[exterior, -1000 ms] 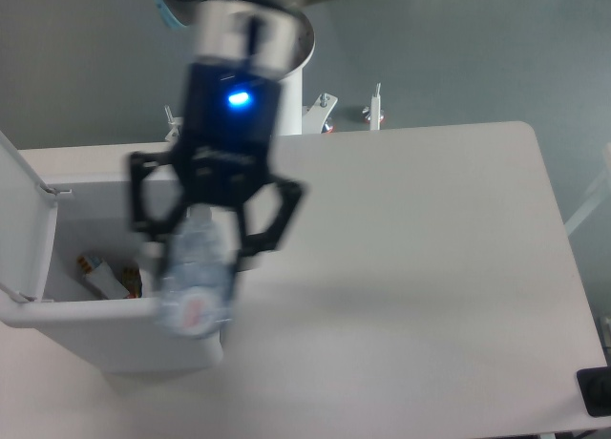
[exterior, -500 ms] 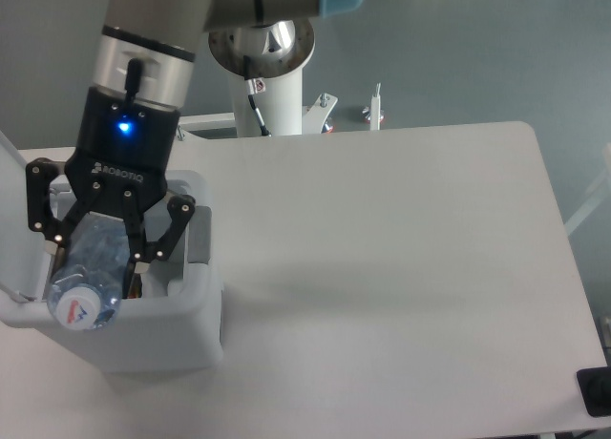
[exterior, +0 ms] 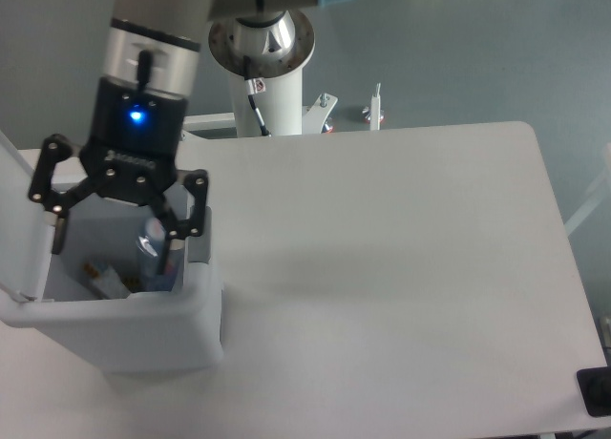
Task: Place the trash in the trash can
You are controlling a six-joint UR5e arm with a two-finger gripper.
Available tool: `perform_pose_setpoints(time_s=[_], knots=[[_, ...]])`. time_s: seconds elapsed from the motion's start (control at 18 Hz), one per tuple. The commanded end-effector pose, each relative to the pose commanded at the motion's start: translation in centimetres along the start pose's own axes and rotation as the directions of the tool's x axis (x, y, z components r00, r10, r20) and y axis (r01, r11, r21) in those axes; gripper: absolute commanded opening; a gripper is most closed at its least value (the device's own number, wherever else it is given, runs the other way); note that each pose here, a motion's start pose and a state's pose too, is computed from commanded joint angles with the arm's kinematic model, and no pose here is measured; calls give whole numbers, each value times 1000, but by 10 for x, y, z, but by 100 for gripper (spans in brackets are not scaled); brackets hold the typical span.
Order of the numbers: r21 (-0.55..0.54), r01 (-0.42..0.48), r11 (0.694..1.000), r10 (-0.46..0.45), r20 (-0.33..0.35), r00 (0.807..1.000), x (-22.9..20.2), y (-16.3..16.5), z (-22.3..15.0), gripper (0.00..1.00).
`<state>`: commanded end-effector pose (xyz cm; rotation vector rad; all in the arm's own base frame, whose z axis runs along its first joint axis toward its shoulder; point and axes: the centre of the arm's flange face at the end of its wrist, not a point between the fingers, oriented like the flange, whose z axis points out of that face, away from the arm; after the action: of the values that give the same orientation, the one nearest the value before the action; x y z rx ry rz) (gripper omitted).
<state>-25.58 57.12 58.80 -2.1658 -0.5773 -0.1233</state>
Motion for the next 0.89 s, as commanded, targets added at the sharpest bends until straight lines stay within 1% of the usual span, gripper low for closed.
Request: perform_pose_setpoints(time_s=[0.22,0.33,0.39,0.44,0.5,0.56,0.61,0.67,0.72,0.78,0.83,0.89], knots=[[26,71,997,-73,98,993,-82,-8,-17,100],[26,49,998,-52,140,989,-112,-11,-25,100],[15,32,999,-34,178,983,-124,-8,-26,100],[12,17,1000,-19,237,971,-136,-9,-34,100],[16,-6,1000,0,296,955,-145,-17,-47,100],[14,-22,1000,16,340,940,-149,-22,-54,100],[-11,-35,999,37,374,927,-153,-20,-57,100],[-47,-72,996,85,404,911,-155,-19,-66,100],[-103,-120,987,153,432,889,-158,-15,-74,100],[-175,-163,971,226,444,867,-160,-10,-77,100],[-250,-199,948,295,448,844,-162,-5,-79,100],[-325,-215,921,350,443,825,-164,2,-80,100]])
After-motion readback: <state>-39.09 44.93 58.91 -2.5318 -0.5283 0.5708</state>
